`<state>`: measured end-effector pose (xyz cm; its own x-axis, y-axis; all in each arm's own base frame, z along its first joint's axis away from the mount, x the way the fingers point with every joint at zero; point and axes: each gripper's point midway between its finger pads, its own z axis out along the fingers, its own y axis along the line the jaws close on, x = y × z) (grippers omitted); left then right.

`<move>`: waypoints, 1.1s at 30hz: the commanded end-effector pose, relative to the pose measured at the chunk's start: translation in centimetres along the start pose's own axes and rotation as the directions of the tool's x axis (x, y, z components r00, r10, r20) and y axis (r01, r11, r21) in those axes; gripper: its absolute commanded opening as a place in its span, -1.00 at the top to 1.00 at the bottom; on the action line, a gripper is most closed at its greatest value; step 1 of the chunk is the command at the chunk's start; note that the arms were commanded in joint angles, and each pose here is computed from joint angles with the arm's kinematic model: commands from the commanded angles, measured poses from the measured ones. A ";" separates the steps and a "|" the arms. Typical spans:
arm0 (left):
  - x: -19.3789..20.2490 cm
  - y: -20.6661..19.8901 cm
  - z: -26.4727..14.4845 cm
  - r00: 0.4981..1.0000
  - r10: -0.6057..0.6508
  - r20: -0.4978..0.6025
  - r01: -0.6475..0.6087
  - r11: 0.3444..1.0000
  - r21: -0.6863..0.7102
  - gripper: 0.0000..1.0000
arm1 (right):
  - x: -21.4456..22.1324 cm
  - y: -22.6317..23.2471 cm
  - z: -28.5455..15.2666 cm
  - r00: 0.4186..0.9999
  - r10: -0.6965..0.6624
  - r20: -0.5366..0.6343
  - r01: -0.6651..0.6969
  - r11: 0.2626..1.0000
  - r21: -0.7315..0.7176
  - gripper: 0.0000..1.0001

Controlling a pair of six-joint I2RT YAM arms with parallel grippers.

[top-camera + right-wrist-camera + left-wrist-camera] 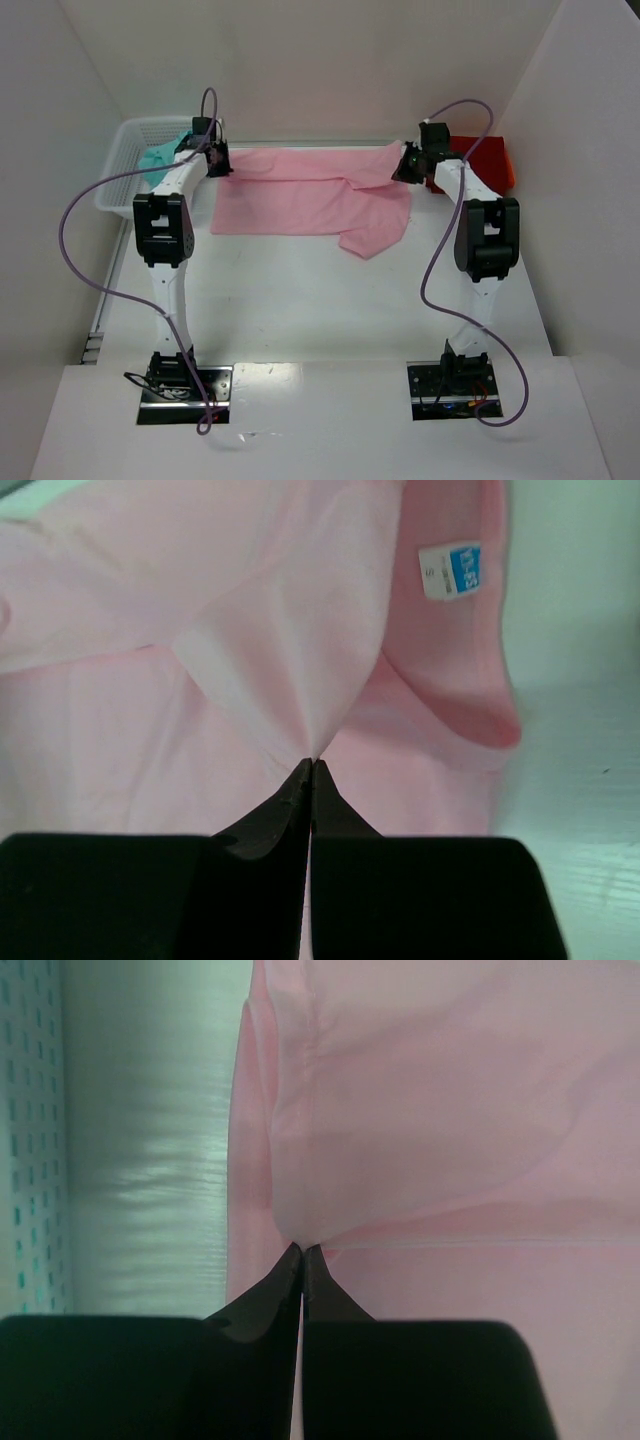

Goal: Fold and stack the t-shirts
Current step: Fold the flattened tshirt in 1/3 of the way

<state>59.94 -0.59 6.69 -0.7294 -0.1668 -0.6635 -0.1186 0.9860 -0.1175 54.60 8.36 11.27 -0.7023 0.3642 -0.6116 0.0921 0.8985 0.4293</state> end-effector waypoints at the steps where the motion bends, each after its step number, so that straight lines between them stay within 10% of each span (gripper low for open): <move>1: -3.7 -0.2 -0.7 0.996 -0.019 0.093 0.019 1.000 0.006 1.00 | -0.4 1.2 -2.3 0.999 0.017 0.030 -0.016 0.998 -0.053 0.99; 33: -8.3 1.0 0.9 0.988 -0.042 0.149 0.048 0.998 -0.036 1.00 | 6.4 2.7 -1.3 0.995 0.024 -0.101 -0.039 0.989 -0.144 0.99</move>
<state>66.26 1.39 10.38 -0.6331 -0.2061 -0.7461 -0.1770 0.9769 -0.1196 50.09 11.29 7.44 -0.7831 0.3836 -0.4895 0.0781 0.8415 0.5345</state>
